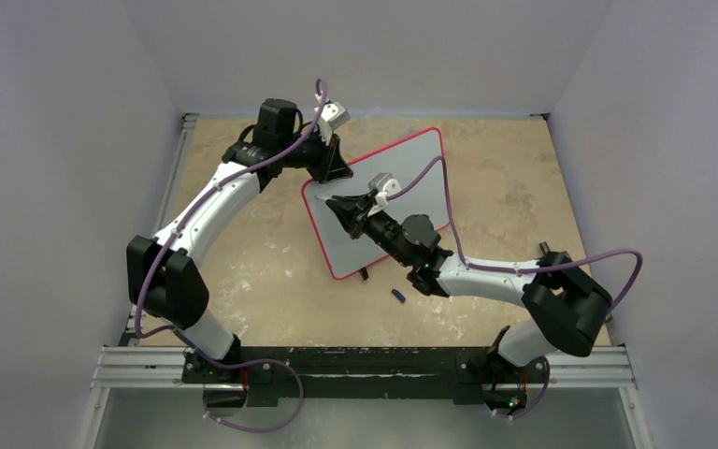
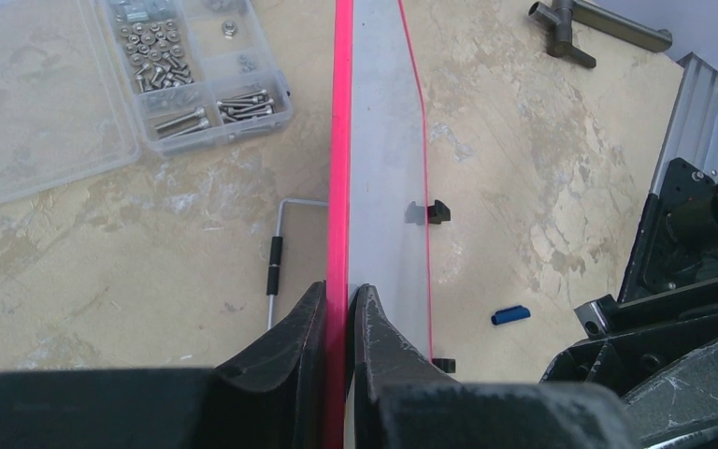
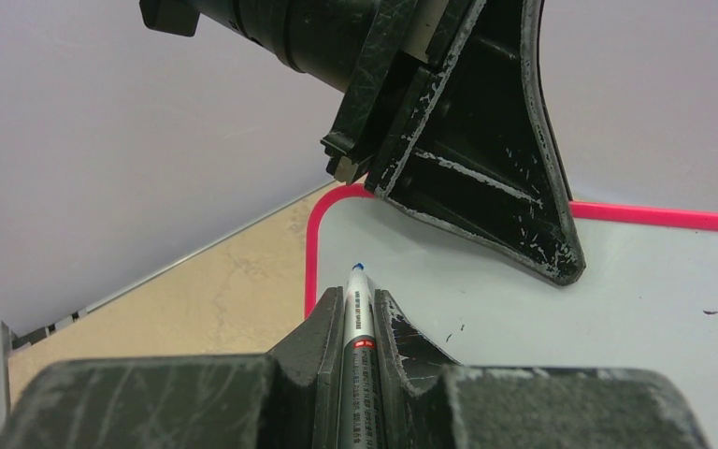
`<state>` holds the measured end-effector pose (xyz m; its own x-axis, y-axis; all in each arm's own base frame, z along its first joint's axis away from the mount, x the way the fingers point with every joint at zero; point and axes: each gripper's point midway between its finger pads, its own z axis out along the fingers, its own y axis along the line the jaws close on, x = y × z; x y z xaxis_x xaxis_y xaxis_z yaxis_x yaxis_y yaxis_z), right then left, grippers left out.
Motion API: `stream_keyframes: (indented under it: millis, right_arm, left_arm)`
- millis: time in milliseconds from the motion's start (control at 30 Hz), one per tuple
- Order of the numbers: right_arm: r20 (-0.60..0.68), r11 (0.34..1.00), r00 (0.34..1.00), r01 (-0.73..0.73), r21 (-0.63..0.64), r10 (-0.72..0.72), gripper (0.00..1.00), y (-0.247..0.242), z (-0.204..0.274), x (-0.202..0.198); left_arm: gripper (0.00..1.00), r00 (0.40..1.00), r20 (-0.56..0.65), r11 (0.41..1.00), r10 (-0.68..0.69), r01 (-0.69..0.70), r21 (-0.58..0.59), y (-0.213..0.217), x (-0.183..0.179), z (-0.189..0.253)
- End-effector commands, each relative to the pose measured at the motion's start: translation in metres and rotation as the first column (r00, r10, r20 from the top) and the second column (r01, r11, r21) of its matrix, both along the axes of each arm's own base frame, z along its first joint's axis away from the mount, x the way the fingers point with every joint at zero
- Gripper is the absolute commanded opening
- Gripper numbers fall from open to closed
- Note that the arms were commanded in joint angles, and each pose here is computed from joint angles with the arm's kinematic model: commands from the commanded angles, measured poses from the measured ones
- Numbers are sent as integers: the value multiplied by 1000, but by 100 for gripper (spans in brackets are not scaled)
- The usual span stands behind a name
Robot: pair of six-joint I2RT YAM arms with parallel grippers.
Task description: Write a sentence on the whiteboard
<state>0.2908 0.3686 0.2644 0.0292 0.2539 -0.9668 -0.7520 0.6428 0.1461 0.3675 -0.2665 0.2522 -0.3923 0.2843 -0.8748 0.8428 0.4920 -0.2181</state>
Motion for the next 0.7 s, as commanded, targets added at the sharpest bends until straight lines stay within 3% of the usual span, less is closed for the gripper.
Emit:
stream_keyframes:
  millis: [0, 400, 667]
  right_arm:
    - [10, 999, 999, 31, 13, -31, 0, -5, 0, 1]
    - [-95, 999, 995, 23, -36, -26, 0, -19, -50, -13]
    - [-134, 1000, 991, 4, -5, -5, 0, -24, -40, -24]
  left_arm:
    - [0, 999, -2, 983, 36, -35, 181, 18, 0, -42]
    - [0, 999, 3, 982, 37, -37, 188, 19, 0, -42]
    - [0, 999, 6, 981, 40, -41, 191, 20, 0, -42]
